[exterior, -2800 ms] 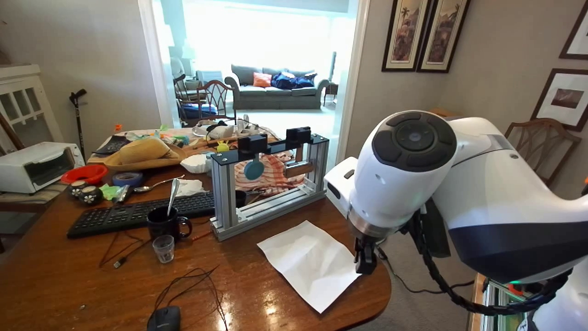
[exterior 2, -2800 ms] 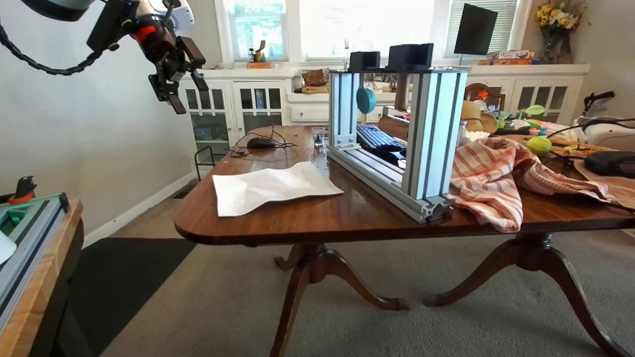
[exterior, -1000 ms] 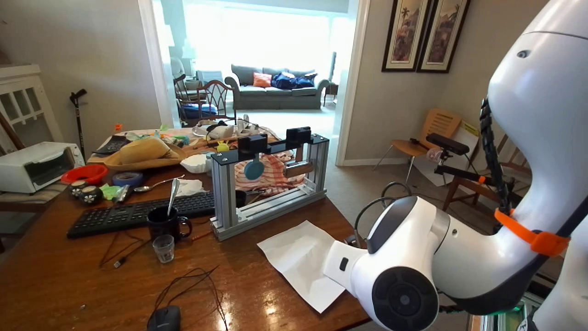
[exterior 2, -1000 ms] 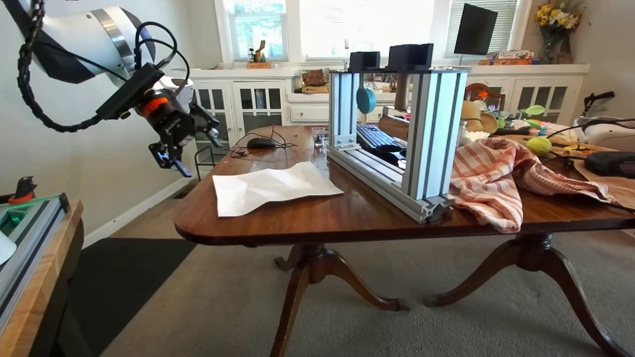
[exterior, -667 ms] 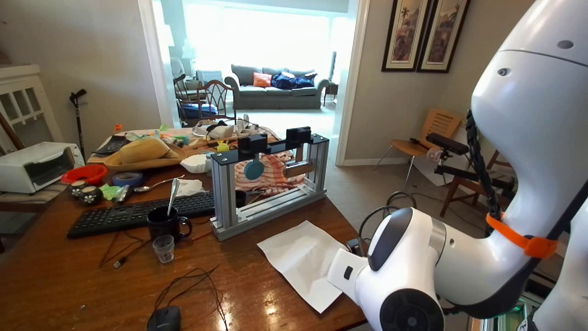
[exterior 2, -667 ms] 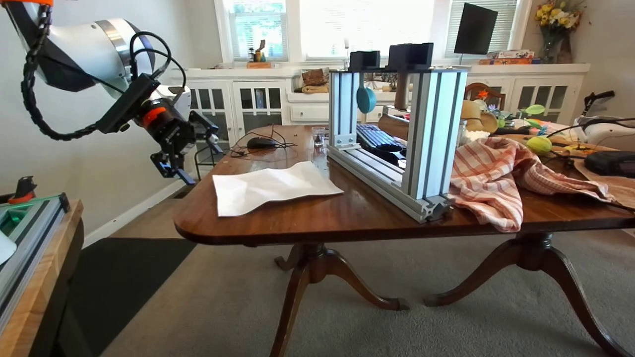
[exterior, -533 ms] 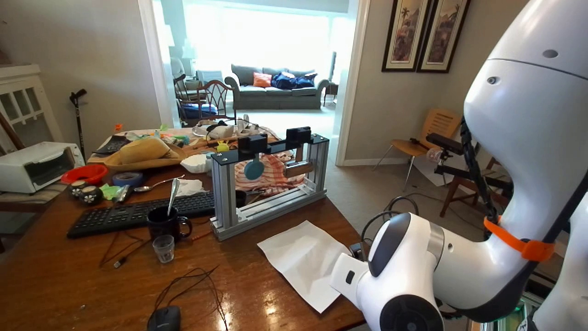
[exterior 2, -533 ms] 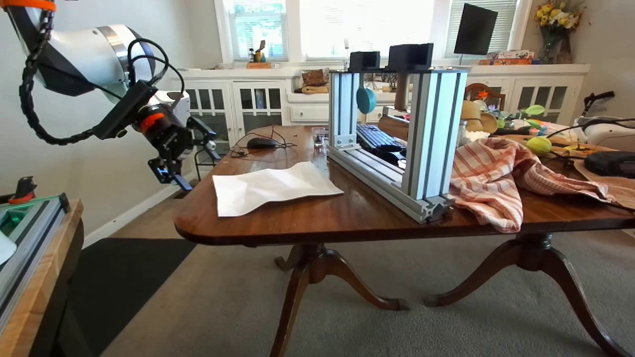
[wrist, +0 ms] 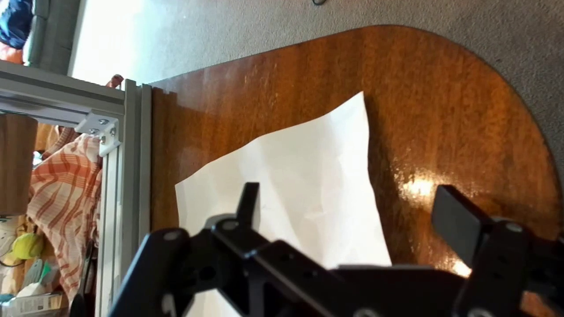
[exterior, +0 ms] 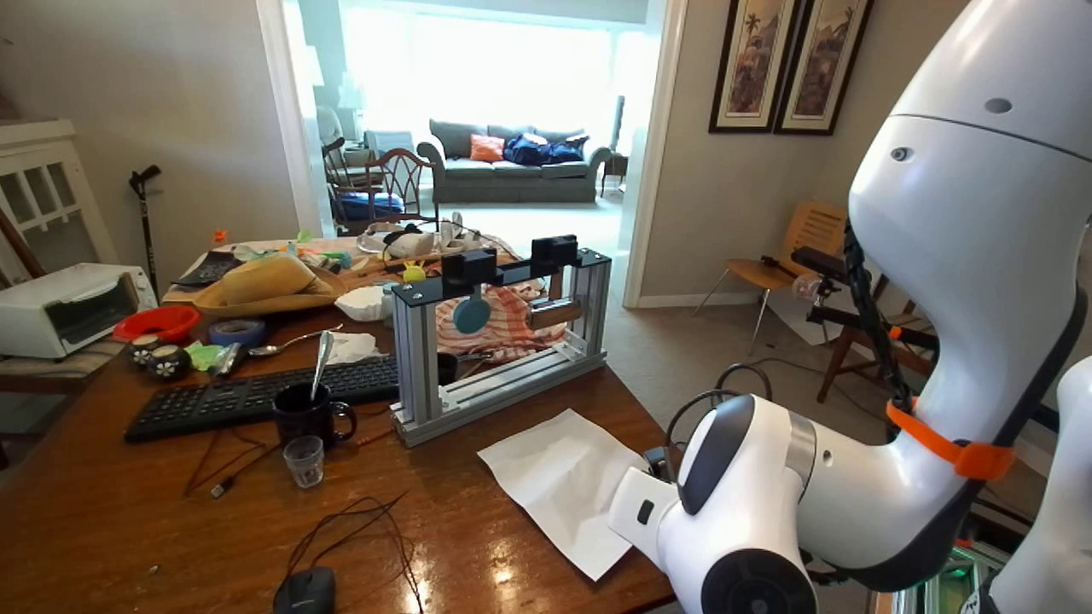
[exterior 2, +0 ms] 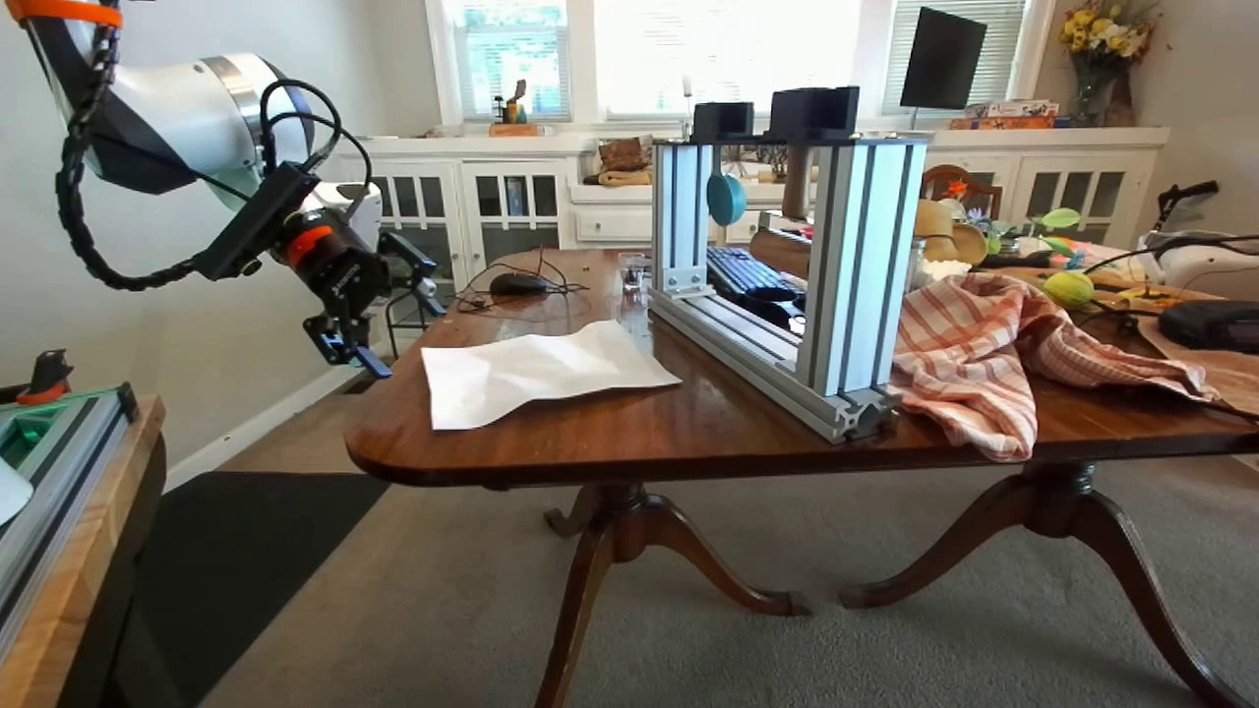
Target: Put the white paper on the bottom of the grey object.
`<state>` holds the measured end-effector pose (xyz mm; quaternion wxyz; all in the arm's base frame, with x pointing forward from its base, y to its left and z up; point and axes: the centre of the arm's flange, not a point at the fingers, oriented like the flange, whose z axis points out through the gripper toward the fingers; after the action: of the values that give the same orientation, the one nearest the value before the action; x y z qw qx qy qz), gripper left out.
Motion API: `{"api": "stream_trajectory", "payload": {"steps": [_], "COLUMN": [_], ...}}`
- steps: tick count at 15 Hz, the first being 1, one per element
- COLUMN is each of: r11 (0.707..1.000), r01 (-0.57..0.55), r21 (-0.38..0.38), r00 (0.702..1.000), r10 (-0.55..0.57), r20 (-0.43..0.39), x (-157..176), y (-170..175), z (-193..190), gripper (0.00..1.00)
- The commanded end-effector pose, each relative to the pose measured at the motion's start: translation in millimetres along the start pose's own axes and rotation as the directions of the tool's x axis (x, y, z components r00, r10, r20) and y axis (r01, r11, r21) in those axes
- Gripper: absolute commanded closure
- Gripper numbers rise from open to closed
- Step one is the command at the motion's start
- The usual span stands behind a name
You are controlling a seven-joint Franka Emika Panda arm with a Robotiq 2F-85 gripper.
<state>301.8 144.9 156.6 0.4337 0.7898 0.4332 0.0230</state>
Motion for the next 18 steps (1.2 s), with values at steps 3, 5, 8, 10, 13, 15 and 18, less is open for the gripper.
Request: {"api": "stream_trajectory", "payload": {"steps": [3, 5, 8, 10, 13, 15, 18], "r11": [0.997, 0.996, 0.996, 0.995, 0.994, 0.995, 0.995], "r01": [0.01, 0.01, 0.023, 0.044, 0.059, 0.04, 0.034], "r21": [-0.076, -0.085, -0.088, -0.085, -0.087, -0.096, -0.098], "r00": [0.999, 0.998, 0.997, 0.995, 0.994, 0.995, 0.995], "r10": [-0.014, -0.015, -0.03, -0.051, -0.067, -0.048, -0.043], "r20": [-0.044, -0.059, -0.078, -0.084, -0.088, -0.087, -0.086], "x": [2, 4, 6, 8, 10, 12, 14], "y": [-1, -1, -3, -6, -10, -10, -11], "z": [14, 19, 24, 26, 29, 32, 37], "gripper": [0.0, 0.0, 0.0, 0.0, 0.0, 0.0, 0.0]}}
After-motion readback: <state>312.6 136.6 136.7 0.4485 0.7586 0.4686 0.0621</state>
